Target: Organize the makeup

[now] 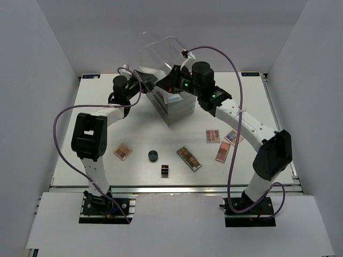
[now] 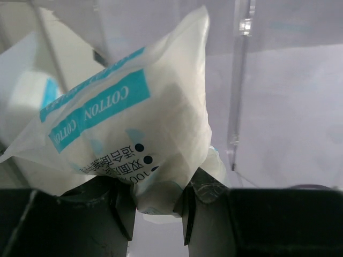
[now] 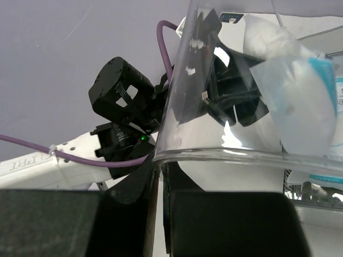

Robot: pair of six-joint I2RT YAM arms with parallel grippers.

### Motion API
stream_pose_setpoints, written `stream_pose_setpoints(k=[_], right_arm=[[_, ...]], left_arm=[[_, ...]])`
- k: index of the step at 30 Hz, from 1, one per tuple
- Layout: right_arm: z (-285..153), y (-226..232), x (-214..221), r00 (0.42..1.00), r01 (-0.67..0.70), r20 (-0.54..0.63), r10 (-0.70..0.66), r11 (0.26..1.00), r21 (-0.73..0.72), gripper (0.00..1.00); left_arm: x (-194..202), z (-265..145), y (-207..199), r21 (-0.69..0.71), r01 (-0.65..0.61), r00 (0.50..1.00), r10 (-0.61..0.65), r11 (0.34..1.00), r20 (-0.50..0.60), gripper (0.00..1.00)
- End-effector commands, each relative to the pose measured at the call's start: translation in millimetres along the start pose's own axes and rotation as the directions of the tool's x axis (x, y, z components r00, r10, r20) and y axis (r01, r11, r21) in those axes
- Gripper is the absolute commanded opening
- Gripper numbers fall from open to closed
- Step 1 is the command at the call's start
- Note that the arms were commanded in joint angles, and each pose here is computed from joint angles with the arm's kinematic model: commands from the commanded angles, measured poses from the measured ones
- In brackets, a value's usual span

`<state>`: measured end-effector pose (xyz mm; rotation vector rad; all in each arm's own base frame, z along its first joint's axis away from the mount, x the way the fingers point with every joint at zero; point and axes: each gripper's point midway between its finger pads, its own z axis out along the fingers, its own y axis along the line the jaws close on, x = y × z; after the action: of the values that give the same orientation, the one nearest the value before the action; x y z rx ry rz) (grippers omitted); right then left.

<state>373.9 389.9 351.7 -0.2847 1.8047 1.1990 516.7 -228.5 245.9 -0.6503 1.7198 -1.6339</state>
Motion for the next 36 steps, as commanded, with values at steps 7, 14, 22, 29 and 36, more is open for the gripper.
stream_pose_setpoints(k=[7,14,22,29,36], right_arm=[[-24.3,35.0,-60.9,0.981,0.073,0.184,-0.060,0.995,-0.066,0.00],[-23.3,32.6,-59.5,0.982,0.072,0.181,-0.060,0.996,-0.061,0.00],[-23.4,32.8,-59.8,0.982,0.072,0.180,-0.060,0.996,-0.061,0.00],[-24.1,33.0,-61.3,0.981,0.077,0.185,-0.064,0.995,-0.062,0.00],[-24.2,31.9,-57.8,0.982,0.082,0.177,-0.070,0.995,-0.060,0.00]], left_arm=[[18.8,16.8,-27.1,0.104,0.024,0.995,-0.014,0.994,-0.103,0.68],[41.5,24.2,-9.8,0.040,0.032,0.983,-0.024,0.999,-0.181,0.86],[46.2,19.5,-12.1,0.016,0.008,0.981,-0.005,1.000,-0.192,0.77],[43.3,10.4,-16.4,-0.049,-0.062,0.985,0.053,0.997,-0.166,0.23],[29.4,-48.9,26.8,-0.365,-0.143,0.990,0.136,0.920,-0.044,0.23]])
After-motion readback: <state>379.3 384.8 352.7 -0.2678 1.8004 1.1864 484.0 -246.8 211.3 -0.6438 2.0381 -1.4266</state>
